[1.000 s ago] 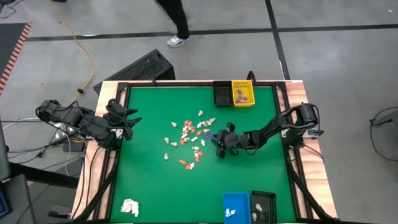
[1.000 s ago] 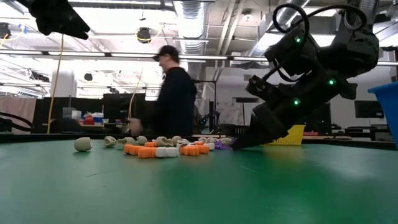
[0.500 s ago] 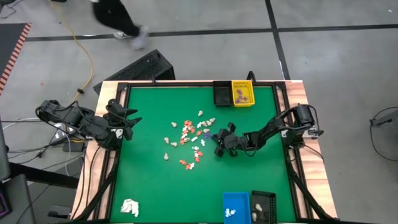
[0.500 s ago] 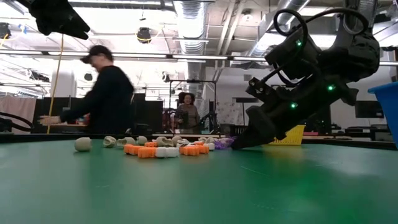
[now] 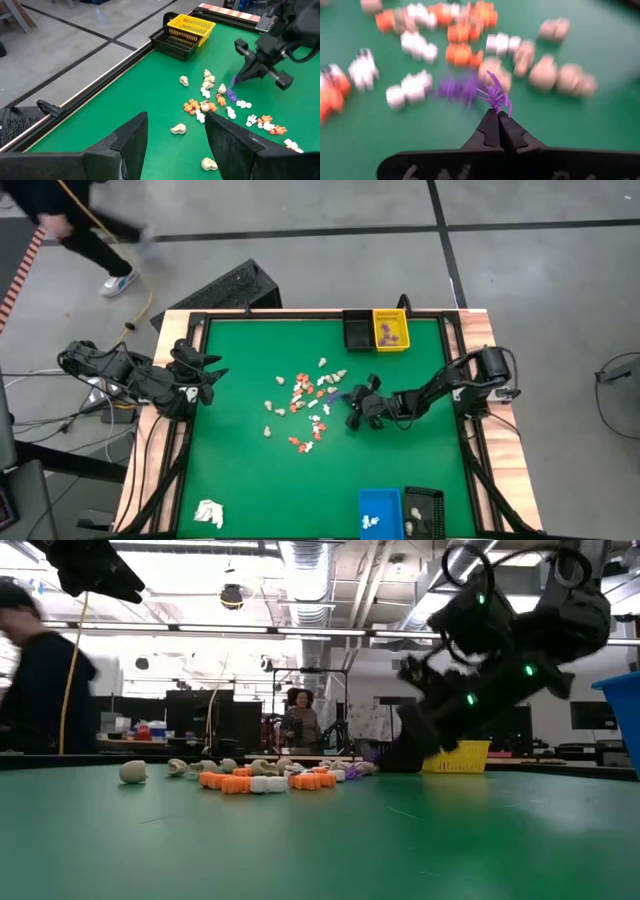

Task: Sort Halloween decoration
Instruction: Put the violet spider toy into the yellow basket

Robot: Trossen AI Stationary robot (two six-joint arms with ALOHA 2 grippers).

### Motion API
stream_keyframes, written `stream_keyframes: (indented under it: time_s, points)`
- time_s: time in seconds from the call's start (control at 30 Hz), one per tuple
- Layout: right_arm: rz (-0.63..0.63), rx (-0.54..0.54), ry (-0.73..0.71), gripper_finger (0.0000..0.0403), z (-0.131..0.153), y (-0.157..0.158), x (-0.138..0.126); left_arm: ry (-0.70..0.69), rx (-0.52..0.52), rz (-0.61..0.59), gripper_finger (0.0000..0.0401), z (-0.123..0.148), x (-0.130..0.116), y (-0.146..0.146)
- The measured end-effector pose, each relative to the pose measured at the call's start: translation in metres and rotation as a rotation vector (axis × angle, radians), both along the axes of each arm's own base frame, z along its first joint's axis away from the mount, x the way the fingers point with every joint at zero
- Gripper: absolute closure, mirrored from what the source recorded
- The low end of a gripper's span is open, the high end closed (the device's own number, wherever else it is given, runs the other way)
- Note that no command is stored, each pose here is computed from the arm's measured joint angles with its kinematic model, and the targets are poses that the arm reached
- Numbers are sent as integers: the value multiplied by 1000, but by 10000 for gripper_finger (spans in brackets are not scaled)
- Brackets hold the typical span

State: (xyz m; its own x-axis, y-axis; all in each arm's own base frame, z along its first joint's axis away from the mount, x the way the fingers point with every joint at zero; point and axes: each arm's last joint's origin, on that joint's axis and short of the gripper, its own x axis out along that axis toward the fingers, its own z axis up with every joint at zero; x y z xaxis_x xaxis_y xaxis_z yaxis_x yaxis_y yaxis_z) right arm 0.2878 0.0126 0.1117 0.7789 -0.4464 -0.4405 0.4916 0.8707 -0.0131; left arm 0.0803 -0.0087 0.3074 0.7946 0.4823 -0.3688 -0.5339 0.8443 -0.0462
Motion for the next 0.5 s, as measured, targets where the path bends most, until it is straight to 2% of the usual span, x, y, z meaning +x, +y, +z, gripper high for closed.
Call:
stream_keyframes:
  time_s: [0.23,0.37,0.5]
  points:
    - [-77,-49,-7,403,34,-16,-11,0,0,-1,212,0,0,0]
    - [-226,-108,24,403,51,-30,-26,0,0,0,212,0,0,0]
    - [-428,-135,32,403,67,-51,-45,-1,0,1,212,0,0,0]
